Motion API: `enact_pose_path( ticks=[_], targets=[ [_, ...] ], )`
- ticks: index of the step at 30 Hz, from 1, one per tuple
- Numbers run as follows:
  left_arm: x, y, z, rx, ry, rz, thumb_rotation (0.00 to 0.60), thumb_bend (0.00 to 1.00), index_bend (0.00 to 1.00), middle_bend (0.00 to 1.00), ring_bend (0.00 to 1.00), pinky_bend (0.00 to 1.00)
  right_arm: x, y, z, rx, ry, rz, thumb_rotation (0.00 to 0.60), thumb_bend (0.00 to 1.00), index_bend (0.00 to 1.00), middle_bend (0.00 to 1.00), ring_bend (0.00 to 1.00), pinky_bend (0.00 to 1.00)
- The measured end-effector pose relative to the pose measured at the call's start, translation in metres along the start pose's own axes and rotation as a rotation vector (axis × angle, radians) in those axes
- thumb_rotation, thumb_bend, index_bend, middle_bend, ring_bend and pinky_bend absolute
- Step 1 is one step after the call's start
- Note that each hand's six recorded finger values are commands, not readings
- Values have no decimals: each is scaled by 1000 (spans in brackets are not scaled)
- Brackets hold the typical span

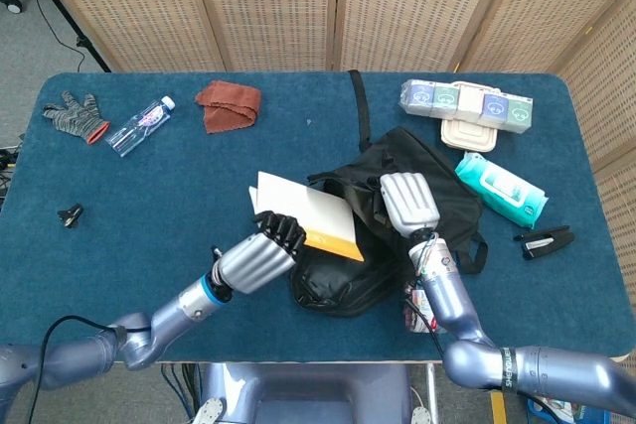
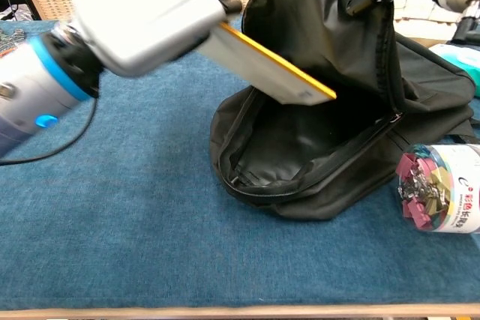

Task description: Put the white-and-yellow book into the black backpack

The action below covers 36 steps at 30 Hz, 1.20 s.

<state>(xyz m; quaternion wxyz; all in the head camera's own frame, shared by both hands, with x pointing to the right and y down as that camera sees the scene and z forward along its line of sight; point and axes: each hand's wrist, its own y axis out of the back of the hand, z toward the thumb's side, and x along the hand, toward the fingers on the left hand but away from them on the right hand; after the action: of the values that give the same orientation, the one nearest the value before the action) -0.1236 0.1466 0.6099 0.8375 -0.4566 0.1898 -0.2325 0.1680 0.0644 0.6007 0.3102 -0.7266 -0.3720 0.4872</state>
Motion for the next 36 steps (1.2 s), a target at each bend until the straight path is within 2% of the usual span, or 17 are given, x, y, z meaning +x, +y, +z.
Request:
enact_pose_path(
  ticks=[10, 18, 27, 36],
  targets=[
    [22, -8, 60, 186, -123, -14, 600, 538, 899, 718, 625, 685, 8, 11, -1, -49, 8, 35, 600, 1000, 621, 693, 726, 715],
    [50, -9, 100, 193, -164, -55, 600, 538, 899, 718, 624, 685, 17, 22, 1, -76, 8, 67, 600, 1000, 622, 694, 726, 715],
    [73, -20, 116, 197, -171, -112, 600, 537, 899, 717, 615, 685, 25, 29, 4, -75, 29, 89, 600, 1000, 622, 696, 726, 715],
    [84, -34, 124, 165, -162, -160, 600, 533, 899, 717, 605, 685, 35, 36, 10, -75, 58, 92, 600, 1000, 623, 698, 726, 715]
  ],
)
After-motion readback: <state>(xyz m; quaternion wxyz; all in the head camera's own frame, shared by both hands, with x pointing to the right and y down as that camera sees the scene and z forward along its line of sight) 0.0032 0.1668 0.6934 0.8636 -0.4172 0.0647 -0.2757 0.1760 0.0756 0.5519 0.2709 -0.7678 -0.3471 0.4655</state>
